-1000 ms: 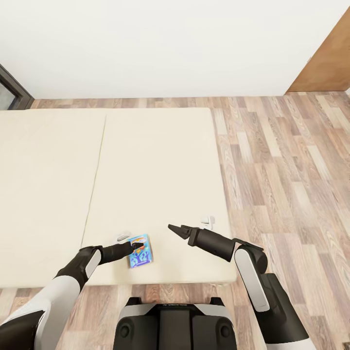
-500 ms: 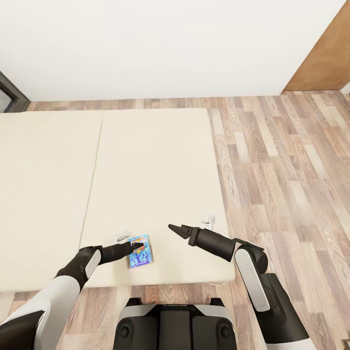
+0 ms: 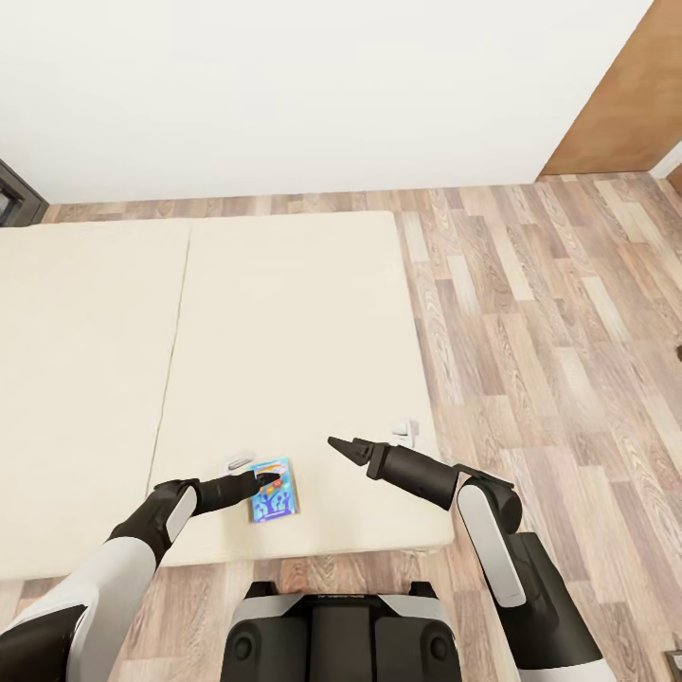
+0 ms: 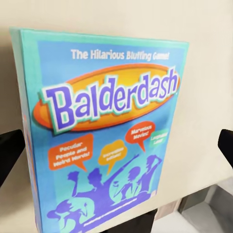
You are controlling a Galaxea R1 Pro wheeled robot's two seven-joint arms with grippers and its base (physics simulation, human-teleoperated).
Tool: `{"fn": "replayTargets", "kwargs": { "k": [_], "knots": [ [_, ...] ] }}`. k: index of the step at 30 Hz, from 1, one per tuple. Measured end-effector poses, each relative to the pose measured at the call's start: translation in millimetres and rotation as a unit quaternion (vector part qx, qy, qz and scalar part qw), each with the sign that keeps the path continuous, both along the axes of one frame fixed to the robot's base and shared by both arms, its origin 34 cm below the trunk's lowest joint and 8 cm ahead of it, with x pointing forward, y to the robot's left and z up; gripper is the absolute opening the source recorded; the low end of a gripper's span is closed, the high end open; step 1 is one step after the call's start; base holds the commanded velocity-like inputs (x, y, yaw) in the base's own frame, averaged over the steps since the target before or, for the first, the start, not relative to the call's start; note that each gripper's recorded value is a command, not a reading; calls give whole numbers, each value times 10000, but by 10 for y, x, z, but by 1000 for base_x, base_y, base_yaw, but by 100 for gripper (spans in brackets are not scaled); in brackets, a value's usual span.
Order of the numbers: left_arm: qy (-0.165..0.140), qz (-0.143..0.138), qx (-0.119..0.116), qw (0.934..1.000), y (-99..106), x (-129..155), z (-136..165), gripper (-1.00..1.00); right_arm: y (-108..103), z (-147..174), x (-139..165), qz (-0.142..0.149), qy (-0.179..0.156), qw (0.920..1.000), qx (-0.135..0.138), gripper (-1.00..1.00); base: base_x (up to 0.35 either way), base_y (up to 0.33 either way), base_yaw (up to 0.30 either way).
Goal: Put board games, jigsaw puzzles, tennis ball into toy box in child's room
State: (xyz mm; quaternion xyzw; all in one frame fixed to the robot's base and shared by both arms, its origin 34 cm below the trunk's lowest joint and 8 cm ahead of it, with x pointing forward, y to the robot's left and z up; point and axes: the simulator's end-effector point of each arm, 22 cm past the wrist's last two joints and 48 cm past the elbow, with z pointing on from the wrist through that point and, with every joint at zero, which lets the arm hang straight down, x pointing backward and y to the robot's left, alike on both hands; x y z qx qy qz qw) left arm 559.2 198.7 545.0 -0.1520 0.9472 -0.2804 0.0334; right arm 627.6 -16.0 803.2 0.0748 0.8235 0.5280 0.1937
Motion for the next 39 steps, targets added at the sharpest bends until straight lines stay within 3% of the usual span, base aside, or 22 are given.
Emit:
{"fn": "replayTargets", "kwargs": {
  "k": [26, 39],
  "knots": [
    [-6, 1, 1, 10000, 2, 10, 13, 100, 4, 15, 3, 7, -16, 10000, -3, 100, -37, -1, -22],
    [-13, 1, 4, 10000, -2, 13, 12, 100, 8, 14, 1, 12, -15, 10000, -6, 100, -1, -110, 0]
  ]
}}
